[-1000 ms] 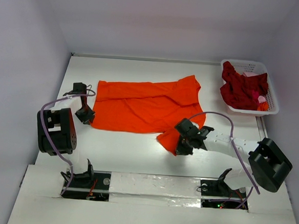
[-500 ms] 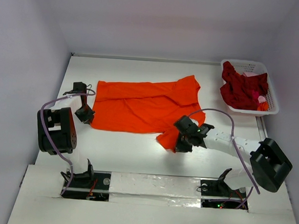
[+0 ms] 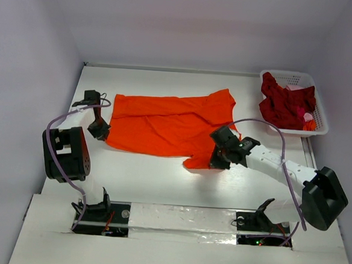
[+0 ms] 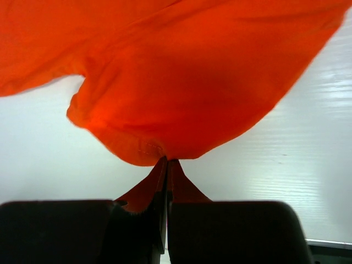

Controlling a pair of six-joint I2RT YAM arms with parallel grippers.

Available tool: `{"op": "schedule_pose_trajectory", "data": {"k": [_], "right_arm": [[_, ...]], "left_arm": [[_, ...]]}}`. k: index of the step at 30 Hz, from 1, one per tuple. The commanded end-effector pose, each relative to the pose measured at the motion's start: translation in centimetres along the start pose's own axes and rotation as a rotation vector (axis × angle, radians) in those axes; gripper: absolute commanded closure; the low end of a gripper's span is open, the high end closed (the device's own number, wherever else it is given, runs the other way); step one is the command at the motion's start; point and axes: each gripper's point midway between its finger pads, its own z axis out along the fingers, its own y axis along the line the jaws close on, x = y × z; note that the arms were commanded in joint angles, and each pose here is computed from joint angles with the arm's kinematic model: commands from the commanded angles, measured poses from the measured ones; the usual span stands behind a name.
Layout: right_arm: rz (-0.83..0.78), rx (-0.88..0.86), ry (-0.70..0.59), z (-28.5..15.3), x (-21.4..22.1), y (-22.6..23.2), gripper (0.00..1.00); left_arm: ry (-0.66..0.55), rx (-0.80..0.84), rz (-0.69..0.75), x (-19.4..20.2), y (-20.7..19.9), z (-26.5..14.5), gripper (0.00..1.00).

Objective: Fold and stack the t-shirts
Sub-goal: Fold the tshirt

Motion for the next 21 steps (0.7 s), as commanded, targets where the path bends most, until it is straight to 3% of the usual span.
{"op": "schedule_pose_trajectory", "data": {"k": [1, 21], "right_arm": [[0.009, 0.0, -0.064, -1.5, -2.5, -0.1, 1.0], [0.0, 0.056, -0.128, -1.8, -8.1, -1.3, 1.0]], "left_arm": [[-0.05, 0.019, -0.022, -1.6, -0.2, -2.2, 0.95], [-0.057, 0.044, -0.04, -2.4, -1.0, -3.1, 0.95]]}}
